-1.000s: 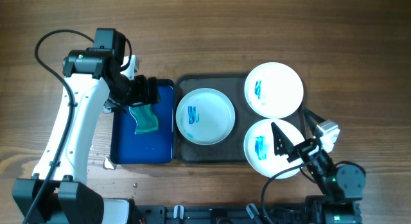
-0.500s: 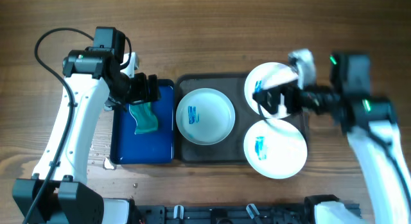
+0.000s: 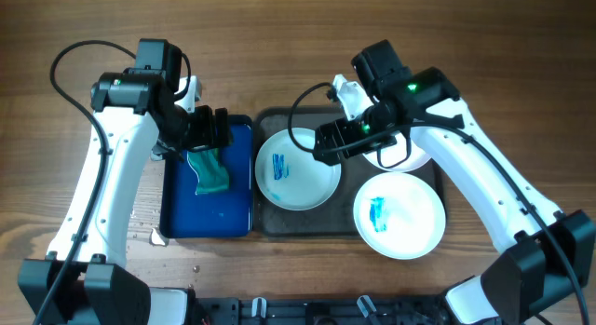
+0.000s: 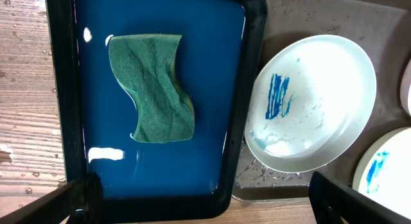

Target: Clean dirty plates on tray and stack at the side

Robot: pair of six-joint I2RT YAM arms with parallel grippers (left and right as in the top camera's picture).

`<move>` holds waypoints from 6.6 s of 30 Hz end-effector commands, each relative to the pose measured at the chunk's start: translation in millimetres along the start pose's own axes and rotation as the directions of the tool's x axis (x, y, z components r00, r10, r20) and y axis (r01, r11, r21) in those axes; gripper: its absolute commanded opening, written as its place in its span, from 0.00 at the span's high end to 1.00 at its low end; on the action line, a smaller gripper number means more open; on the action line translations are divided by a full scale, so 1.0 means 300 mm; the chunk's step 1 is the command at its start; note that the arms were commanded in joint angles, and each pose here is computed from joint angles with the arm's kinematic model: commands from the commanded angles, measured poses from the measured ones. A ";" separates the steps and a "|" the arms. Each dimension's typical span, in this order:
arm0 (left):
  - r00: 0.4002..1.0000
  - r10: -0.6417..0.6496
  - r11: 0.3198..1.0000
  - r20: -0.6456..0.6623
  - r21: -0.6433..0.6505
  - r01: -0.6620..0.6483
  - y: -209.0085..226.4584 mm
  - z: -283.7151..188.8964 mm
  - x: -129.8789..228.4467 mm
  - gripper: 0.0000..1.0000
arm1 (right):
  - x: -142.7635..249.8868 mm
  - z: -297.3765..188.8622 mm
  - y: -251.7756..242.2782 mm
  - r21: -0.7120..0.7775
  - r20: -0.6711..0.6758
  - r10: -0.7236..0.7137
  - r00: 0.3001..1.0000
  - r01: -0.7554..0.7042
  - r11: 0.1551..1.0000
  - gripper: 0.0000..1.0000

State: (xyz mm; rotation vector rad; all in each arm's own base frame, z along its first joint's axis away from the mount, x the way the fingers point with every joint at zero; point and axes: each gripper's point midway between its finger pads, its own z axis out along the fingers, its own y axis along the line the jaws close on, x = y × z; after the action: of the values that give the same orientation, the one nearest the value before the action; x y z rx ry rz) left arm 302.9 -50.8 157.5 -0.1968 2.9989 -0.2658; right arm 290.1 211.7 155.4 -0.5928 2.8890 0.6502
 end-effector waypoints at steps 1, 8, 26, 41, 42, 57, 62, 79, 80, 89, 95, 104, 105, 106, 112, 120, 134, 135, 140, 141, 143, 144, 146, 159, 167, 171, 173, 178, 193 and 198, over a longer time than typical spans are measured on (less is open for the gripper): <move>1.000 0.013 1.000 0.009 0.013 -0.013 -0.006 -0.013 -0.010 0.00 | -0.035 -0.020 0.000 0.006 0.038 0.086 0.996 -0.087 0.996 0.00; 1.000 0.009 0.997 -0.023 -0.072 -0.010 0.045 0.040 -0.023 0.16 | -0.036 -0.019 -0.007 0.018 0.039 0.092 0.995 -0.093 0.996 0.00; 0.967 -0.185 0.964 -0.173 -0.223 0.145 0.166 0.344 0.084 0.31 | -0.008 0.013 -0.022 0.028 -0.015 0.114 0.993 -0.114 0.993 0.00; 0.970 -0.186 0.964 -0.158 -0.218 0.150 0.172 0.443 0.035 0.41 | -0.003 0.025 -0.025 0.028 -0.030 0.138 0.990 -0.137 0.990 0.00; 0.970 -0.186 0.965 -0.154 -0.217 0.150 0.171 0.444 0.032 0.47 | -0.002 0.025 -0.025 0.028 -0.031 0.139 0.990 -0.138 0.990 0.00; 0.966 -0.206 0.960 -0.155 -0.222 0.169 0.172 0.443 0.037 0.96 | 0.007 0.024 -0.026 0.031 -0.042 0.143 0.989 -0.142 0.989 0.00; 0.970 -0.203 0.963 -0.133 -0.206 0.174 0.164 0.448 0.015 0.96 | 0.006 0.024 -0.026 0.031 -0.041 0.148 0.988 -0.146 0.989 0.02; 0.947 -0.230 0.946 0.226 -0.176 0.271 0.161 0.033 -0.015 0.96 | 0.101 0.225 -0.151 0.098 -0.042 0.237 0.971 -0.232 0.968 0.05; 0.948 -0.229 0.941 0.223 -0.198 0.274 0.174 0.029 -0.006 0.96 | 0.112 0.248 -0.162 0.098 -0.037 0.256 0.966 -0.251 0.963 0.07; 0.952 -0.231 0.937 0.201 -0.216 0.273 0.182 0.035 0.012 0.96 | 0.133 0.380 -0.215 0.061 0.048 0.342 0.938 -0.345 0.937 0.42; 0.952 -0.231 0.938 0.201 -0.216 0.273 0.182 0.035 0.012 0.96 | 0.148 0.468 -0.251 0.050 0.060 0.386 0.920 -0.389 0.920 0.61; 0.954 -0.232 0.937 0.190 -0.220 0.272 0.183 0.047 0.013 0.96 | 0.118 0.467 -0.235 0.012 0.082 0.400 0.913 -0.402 0.916 0.95; 0.954 -0.232 0.937 0.188 -0.221 0.272 0.183 0.049 0.013 0.96 | 0.120 0.467 -0.235 0.013 0.081 0.399 0.913 -0.401 0.916 0.95; 0.955 -0.233 0.939 0.185 -0.215 0.270 0.179 0.052 0.013 0.96 | 0.121 0.467 -0.235 0.013 0.079 0.399 0.913 -0.401 0.916 0.96; 0.974 -0.166 0.969 0.152 -0.159 0.190 0.086 0.096 0.004 0.96 | 0.128 0.468 -0.235 0.017 0.072 0.402 0.913 -0.404 0.915 0.96; 0.935 -0.111 0.825 0.337 -0.494 0.276 0.211 0.077 -0.064 0.96 | 0.139 0.468 -0.235 0.022 0.058 0.382 0.922 -0.384 0.923 0.96; 0.969 -0.082 0.907 0.235 -0.385 0.170 0.044 0.183 -0.025 0.96 | 0.139 0.468 -0.235 0.022 0.058 0.382 0.922 -0.384 0.923 0.96; 0.978 -0.084 0.929 0.191 -0.339 0.146 0.014 0.206 -0.011 0.96 | 0.139 0.468 -0.235 0.022 0.058 0.382 0.922 -0.384 0.923 0.96; 0.995 -0.101 0.991 -0.014 -0.088 0.100 -0.141 0.286 0.072 0.96 | 0.145 0.469 -0.233 0.021 0.050 0.378 0.924 -0.380 0.925 0.96; 0.996 -0.080 0.995 -0.027 -0.057 0.078 -0.159 0.287 0.075 0.96 | 0.146 0.469 -0.229 0.016 0.046 0.372 0.927 -0.373 0.928 0.96; 0.997 -0.069 0.998 -0.042 -0.013 0.068 -0.186 0.284 0.081 0.96 | 0.147 0.469 -0.221 0.004 0.039 0.362 0.931 -0.362 0.932 0.96; 0.996 -0.067 0.997 -0.055 0.024 0.068 -0.208 0.280 0.087 0.96 | 0.148 0.469 -0.220 0.003 0.038 0.363 0.931 -0.364 0.932 0.96; 0.996 -0.053 0.994 -0.078 0.086 0.060 -0.244 0.271 0.100 0.96 | 0.148 0.469 -0.220 0.003 0.037 0.364 0.931 -0.365 0.931 0.96; 0.985 0.116 0.988 -0.131 0.121 -0.101 -0.457 0.467 0.181 0.96 | 0.149 0.469 -0.213 -0.008 0.032 0.364 0.931 -0.364 0.931 0.96; 0.993 0.017 0.985 -0.118 -0.168 -0.037 -0.279 0.609 0.150 0.96 | 0.155 0.469 -0.199 -0.027 0.015 0.367 0.930 -0.366 0.930 0.96; 0.996 -0.085 0.918 -0.023 -0.390 0.070 -0.114 0.571 0.111 0.96 | 0.156 0.469 -0.199 -0.027 0.015 0.367 0.930 -0.367 0.930 0.96; 0.994 -0.110 0.877 0.015 -0.469 0.104 -0.051 0.546 0.102 0.96 | 0.156 0.469 -0.199 -0.027 0.015 0.367 0.930 -0.367 0.930 0.96; 0.996 -0.094 0.861 0.009 -0.501 0.086 -0.030 0.534 0.106 0.96 | 0.155 0.469 -0.199 -0.027 0.015 0.368 0.930 -0.367 0.930 0.96; 0.928 0.281 0.943 -0.245 0.250 -0.219 -0.646 0.605 0.368 0.96 | 0.161 0.469 -0.200 -0.024 0.009 0.370 0.929 -0.370 0.929 0.96; 0.957 0.214 0.960 -0.194 0.224 -0.169 -0.645 0.616 0.309 0.96 | 0.167 0.470 -0.201 -0.021 0.002 0.373 0.928 -0.373 0.928 0.96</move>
State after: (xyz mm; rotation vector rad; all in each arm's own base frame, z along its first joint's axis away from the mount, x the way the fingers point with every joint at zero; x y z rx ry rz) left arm 273.7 -275.3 15.5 0.2173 3.0666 -0.5129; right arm 280.6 198.3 -0.2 0.0152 2.9959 0.6818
